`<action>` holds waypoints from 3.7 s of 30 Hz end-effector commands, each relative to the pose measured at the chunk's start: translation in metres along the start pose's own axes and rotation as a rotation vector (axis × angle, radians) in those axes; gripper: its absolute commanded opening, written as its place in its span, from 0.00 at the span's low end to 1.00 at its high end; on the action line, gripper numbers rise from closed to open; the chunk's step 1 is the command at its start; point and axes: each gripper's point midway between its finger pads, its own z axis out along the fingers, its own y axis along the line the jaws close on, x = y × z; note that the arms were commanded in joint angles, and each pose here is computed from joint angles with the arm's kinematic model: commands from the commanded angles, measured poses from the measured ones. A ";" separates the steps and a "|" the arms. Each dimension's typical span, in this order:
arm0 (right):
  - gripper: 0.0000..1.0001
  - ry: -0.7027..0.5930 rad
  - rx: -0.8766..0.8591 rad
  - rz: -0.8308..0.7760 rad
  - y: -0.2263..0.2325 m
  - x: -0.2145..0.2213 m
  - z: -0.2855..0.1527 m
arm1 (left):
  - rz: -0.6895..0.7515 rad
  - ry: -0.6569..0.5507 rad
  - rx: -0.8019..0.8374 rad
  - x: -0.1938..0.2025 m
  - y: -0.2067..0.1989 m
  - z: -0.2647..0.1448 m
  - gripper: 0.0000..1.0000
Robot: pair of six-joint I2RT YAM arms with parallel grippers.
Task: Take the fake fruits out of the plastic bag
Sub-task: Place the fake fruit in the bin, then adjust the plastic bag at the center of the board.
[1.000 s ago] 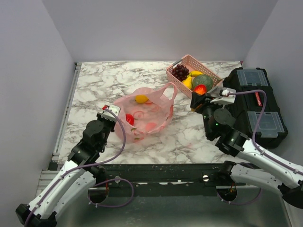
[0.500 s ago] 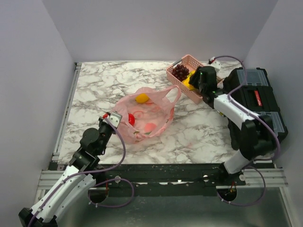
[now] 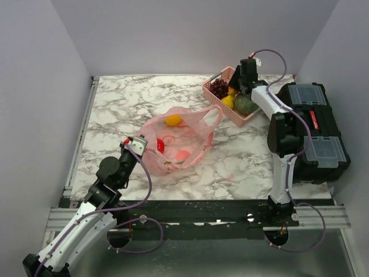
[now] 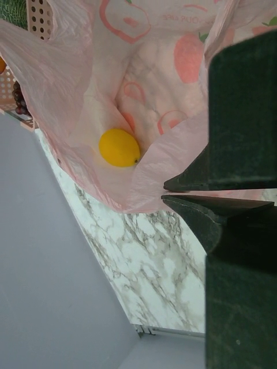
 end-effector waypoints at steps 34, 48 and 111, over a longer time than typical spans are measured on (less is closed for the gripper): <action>0.84 0.115 -0.279 -0.093 0.020 0.024 -0.113 | -0.481 0.114 -0.133 -0.039 0.021 -0.032 0.66; 0.88 0.142 -0.890 -0.081 0.072 0.104 -0.262 | -0.931 0.443 -0.051 0.004 -0.040 -0.055 0.82; 0.85 -0.084 -0.856 -0.446 0.237 0.146 -0.384 | -0.348 0.412 0.048 0.071 -0.039 -0.014 0.00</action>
